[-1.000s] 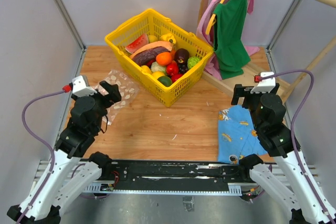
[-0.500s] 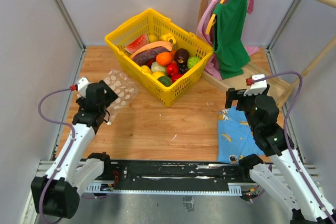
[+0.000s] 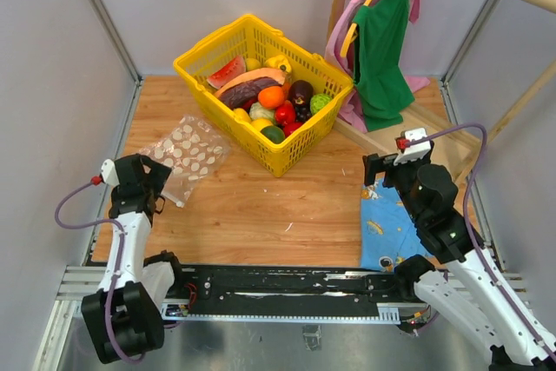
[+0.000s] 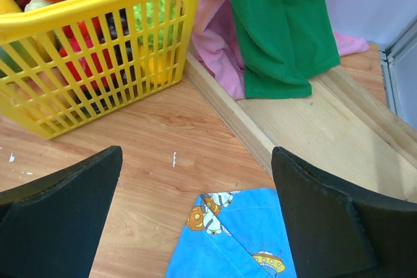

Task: Place the food in the zip-top bag and seal the zipper
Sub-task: Pick up the zipper food storage bag at the center of the board.

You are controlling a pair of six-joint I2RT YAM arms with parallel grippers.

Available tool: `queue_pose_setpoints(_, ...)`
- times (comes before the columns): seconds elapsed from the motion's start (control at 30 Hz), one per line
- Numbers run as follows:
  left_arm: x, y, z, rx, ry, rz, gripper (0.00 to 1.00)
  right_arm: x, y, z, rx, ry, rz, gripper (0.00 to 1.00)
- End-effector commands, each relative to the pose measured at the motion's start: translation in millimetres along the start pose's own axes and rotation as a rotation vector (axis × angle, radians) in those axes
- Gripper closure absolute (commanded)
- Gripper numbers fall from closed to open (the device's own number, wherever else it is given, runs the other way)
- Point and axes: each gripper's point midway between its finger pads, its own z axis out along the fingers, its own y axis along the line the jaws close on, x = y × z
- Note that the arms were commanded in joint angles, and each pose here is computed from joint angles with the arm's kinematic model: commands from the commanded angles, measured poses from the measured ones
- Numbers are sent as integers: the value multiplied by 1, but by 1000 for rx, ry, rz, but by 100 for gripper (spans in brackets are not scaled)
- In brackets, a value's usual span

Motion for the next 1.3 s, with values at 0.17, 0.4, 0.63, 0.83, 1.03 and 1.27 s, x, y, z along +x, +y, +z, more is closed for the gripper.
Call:
queue_pose_setpoints(0.17,5,-2,24,172,114,-216,1,-10,7,-7,-20,-79,-84,2)
queue_pose_setpoints(0.4,12,17,43,184,194,-248,6,-12,3,-12,-7,-105,-115,2)
queue_pose_setpoints(0.63,24,13,53,265,271,-286,26,-11,5,-12,-12,-108,-128,2)
queue_pose_setpoints(0.83,29,10,53,297,297,-287,45,-9,7,-10,-21,-100,-132,2)
queue_pose_setpoints(1.03,23,4,49,329,280,-267,61,-8,10,-9,-34,-96,-134,2)
queue_pose_setpoints(1.27,20,-6,46,387,274,-269,62,-7,14,-8,-48,-91,-131,2)
